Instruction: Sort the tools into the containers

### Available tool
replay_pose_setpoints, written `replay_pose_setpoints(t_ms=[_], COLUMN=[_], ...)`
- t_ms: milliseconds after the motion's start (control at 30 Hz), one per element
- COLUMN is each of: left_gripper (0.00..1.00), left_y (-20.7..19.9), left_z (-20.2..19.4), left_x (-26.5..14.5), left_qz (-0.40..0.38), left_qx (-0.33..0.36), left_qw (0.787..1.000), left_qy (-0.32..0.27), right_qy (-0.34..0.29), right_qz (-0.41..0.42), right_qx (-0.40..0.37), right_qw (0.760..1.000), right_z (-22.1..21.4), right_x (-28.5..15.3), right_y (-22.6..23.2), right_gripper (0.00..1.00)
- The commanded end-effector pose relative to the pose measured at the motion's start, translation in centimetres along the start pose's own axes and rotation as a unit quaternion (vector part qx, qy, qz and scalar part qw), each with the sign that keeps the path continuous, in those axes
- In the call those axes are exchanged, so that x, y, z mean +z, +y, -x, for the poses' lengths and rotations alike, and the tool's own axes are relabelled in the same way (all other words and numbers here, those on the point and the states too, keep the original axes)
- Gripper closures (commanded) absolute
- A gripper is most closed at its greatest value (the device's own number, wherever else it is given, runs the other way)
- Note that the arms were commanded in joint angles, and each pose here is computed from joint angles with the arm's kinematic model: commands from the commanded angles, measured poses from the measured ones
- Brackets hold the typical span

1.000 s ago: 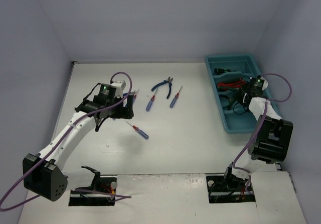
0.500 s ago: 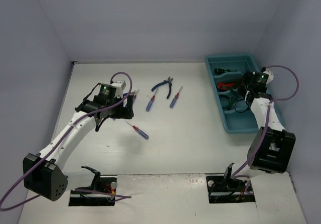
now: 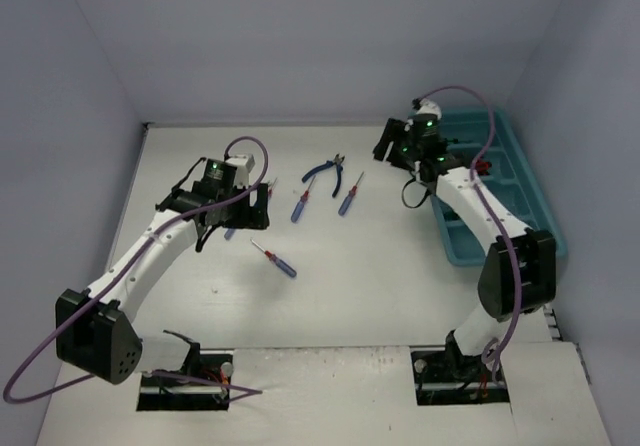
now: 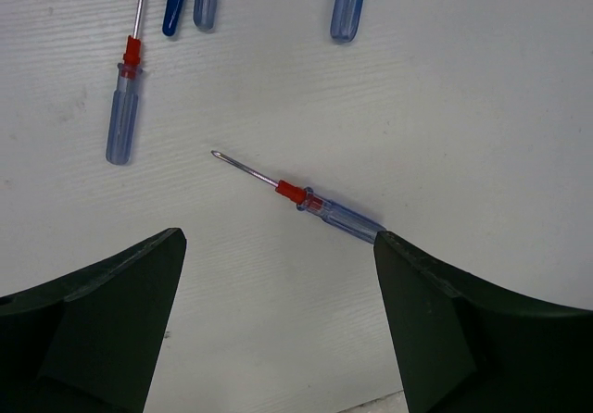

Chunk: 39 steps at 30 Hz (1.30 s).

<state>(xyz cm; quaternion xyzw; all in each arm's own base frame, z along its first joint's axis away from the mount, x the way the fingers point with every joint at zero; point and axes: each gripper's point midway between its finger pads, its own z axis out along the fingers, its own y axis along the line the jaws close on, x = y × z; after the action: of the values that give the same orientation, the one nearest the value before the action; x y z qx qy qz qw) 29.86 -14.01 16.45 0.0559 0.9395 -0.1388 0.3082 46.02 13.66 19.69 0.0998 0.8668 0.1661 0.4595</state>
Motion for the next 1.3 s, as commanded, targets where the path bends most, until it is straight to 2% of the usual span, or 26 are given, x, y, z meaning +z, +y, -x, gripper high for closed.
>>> replay_pose_setpoints(t_ms=[0,133,200,567,933,967,1033,1100,1267], left_gripper=[0.19,0.19,0.19,0.19,0.19,0.19,0.19,0.19,0.19], left_y=[-0.6,-0.5,-0.3,0.6,0.8,0.8,0.9,0.9,0.9], left_z=[2.8,2.1,1.5,-0.4,-0.9,-0.8,-0.7,-0.7,-0.4], left_x=[-1.8,-2.4,-2.7,-4.3,-4.2,-4.2,-4.3,-4.3,-4.6], left_qz=[-0.01,-0.01,-0.007,0.009,0.013,0.013,0.014,0.015,0.016], left_qx=[0.007,0.006,0.004,0.004,0.009,0.009,0.01,0.012,0.01], left_qw=[0.999,0.999,0.999,1.0,1.0,1.0,1.0,1.0,0.999], left_qy=[-0.045,-0.042,-0.036,-0.022,-0.014,-0.015,-0.018,-0.019,-0.026], right_qy=[0.025,0.023,0.037,0.034,0.054,0.054,0.05,0.041,0.006], right_qz=[0.006,-0.003,-0.013,-0.067,-0.063,-0.062,-0.061,-0.059,-0.029], right_qx=[-0.054,-0.089,-0.101,-0.097,-0.121,-0.12,-0.121,-0.117,-0.097], right_qw=[0.998,0.996,0.994,0.992,0.989,0.989,0.99,0.99,0.995], right_z=[-2.7,-3.3,-5.0,-7.6,-10.5,-10.5,-10.2,-9.3,-5.3], right_x=[4.6,8.0,10.2,16.5,18.2,18.1,17.9,17.7,15.9], right_y=[3.6,5.5,5.6,5.0,5.5,5.6,6.0,6.3,8.8], right_gripper=[0.37,0.38,0.39,0.46,0.73,0.77,0.91,0.99,1.0])
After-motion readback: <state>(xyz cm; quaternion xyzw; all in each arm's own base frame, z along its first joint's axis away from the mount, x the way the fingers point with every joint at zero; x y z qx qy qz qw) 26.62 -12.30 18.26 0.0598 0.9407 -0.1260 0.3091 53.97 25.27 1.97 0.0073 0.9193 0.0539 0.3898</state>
